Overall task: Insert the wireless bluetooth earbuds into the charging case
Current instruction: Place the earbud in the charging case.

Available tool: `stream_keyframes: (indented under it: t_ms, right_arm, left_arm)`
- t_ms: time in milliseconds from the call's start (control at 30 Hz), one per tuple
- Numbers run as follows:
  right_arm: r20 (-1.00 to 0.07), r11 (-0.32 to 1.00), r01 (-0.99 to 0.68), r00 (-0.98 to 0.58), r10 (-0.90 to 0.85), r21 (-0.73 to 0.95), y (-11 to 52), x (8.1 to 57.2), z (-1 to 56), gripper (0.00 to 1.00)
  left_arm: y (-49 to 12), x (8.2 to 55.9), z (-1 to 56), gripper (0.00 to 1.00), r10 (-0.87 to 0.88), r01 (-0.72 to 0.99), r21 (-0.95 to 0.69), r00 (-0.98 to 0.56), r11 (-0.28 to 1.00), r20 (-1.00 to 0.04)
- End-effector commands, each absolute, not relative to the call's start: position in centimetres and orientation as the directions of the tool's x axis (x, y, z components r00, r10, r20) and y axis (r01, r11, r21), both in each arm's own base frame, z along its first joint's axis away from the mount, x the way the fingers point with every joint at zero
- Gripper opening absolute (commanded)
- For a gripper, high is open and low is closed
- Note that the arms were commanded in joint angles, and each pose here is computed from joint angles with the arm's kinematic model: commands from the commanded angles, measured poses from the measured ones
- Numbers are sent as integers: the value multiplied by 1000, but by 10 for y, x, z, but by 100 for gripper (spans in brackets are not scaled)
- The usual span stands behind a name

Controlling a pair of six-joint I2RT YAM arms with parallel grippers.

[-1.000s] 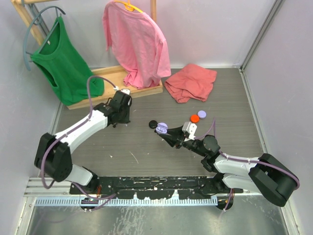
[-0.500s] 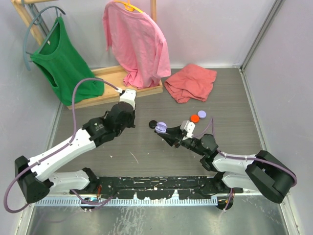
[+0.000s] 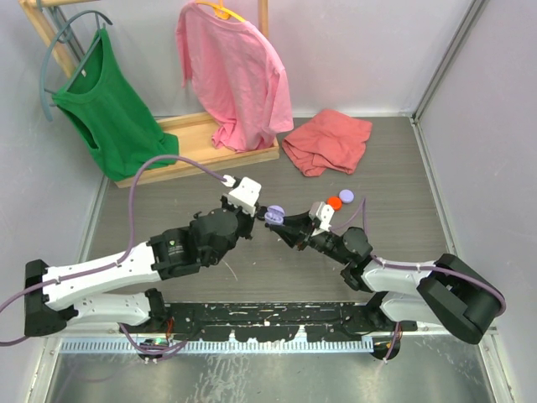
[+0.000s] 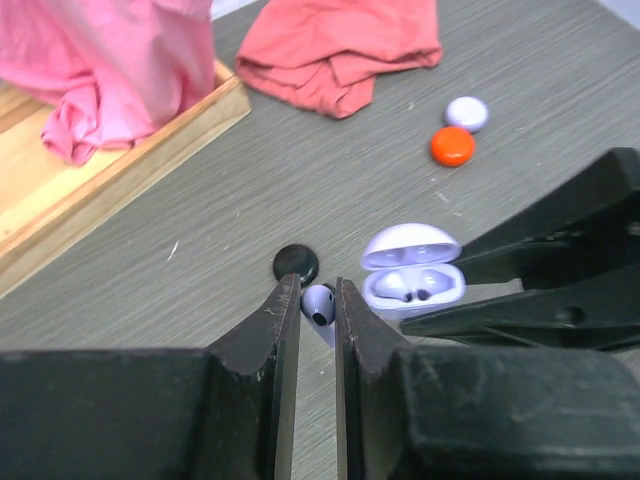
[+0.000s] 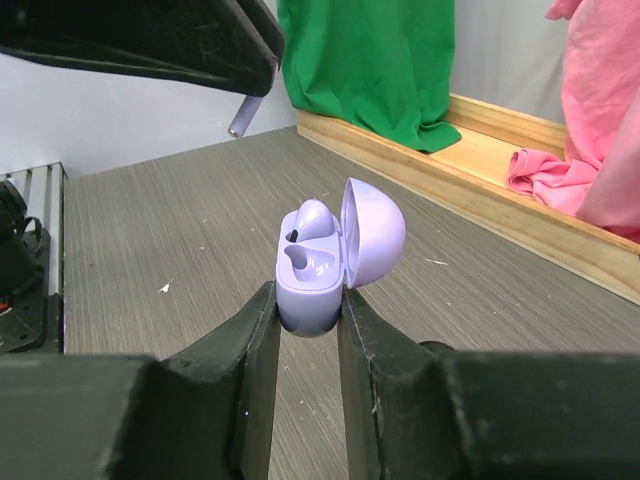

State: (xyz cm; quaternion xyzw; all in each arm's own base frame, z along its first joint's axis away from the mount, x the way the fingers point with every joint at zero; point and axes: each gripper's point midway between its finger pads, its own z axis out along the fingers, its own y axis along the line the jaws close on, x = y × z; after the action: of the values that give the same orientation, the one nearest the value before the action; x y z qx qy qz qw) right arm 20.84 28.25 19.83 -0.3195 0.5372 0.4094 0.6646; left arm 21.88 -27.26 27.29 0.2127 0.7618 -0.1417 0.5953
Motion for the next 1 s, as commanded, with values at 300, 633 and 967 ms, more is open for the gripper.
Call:
stream_keyframes:
  t_ms: [300,633,967]
  right_arm:
    - [-928,431,-903,154,339,7,286,203,248,1]
    - [-921,418,-908,158,357,6,284,197,254,1]
    - [-912,415,-910,163,375,8,281,195,260,1]
  left_arm:
    - [-325,208,315,6,55,598,44,-1,800,-998]
    - [-336,207,303,6,112,612,101,21,784,-994]
    - [-337,204,295,7,144,613,134,34,778,-989]
